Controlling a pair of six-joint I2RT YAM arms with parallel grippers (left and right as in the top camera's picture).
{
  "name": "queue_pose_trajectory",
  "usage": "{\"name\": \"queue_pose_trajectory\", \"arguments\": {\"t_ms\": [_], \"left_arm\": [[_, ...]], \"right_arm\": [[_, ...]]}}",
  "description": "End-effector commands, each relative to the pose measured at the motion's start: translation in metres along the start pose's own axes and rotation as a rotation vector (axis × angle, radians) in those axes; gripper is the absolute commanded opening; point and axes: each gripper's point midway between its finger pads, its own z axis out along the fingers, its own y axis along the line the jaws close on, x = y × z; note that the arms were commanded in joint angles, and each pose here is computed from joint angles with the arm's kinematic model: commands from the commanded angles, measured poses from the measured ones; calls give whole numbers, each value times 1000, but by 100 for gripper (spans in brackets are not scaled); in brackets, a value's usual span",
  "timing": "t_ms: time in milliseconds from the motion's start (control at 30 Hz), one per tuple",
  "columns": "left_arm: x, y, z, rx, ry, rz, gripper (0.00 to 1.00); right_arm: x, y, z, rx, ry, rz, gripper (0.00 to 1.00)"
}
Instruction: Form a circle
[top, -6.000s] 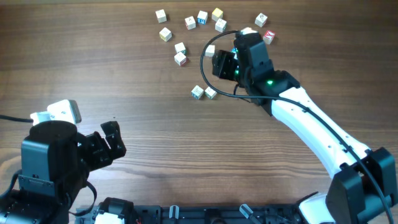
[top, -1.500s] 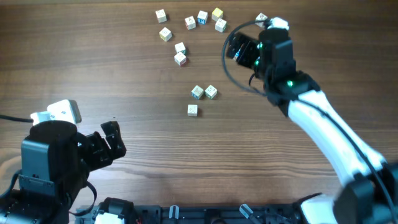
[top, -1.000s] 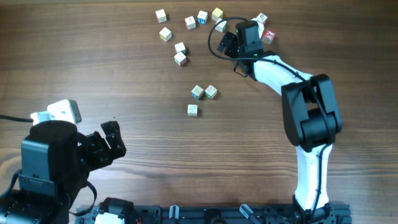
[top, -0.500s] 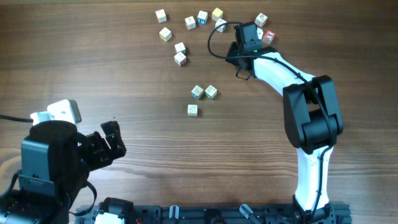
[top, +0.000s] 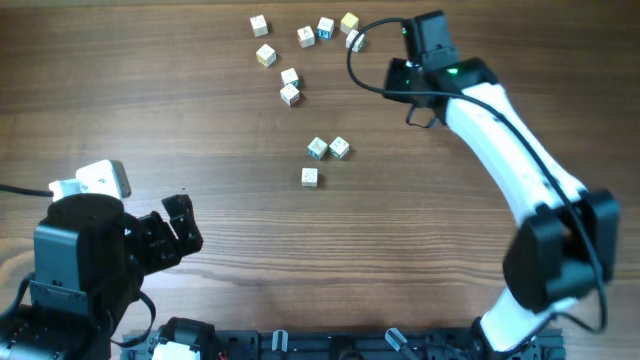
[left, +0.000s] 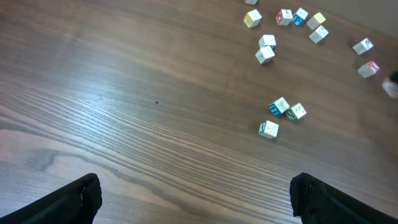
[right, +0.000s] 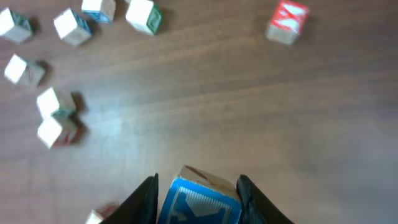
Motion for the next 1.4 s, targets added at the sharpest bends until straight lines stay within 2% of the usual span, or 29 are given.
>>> {"name": "queue_pose_trajectory", "arguments": {"t_ms": [0,200,300,500,733,967,1167,1267,1367], "left_arm": [[-2,3,0,-15,-9,-11,100],[-2,3,0,-15,-9,-11,100],[-2,3,0,-15,-9,-11,100],[-2,3,0,-15,-9,-11,100],[-2,3,0,-15,-9,-11,100],[-1,3,0,-15,-9,-11,100],[-2,3,0,-15,-9,-11,100],[-2,3,0,-15,-9,-11,100],[-2,3,0,-15,-9,-11,100]], "right_arm": [[7,2,-58,-45,-4,-25,33],[52,-7,-126,-98,119,-24,32],[73,-14,-126,-77,198,-24,27],[128,-10,-83,-45,310,35,27],[186,39,-2,-234,234,60,28],[192,78,43,-339,167,74,29],[204,81,61,-331,193,87,29],[203,82,61,-334,188,87,36],[202,83,61,-338,184,87,39]]}}
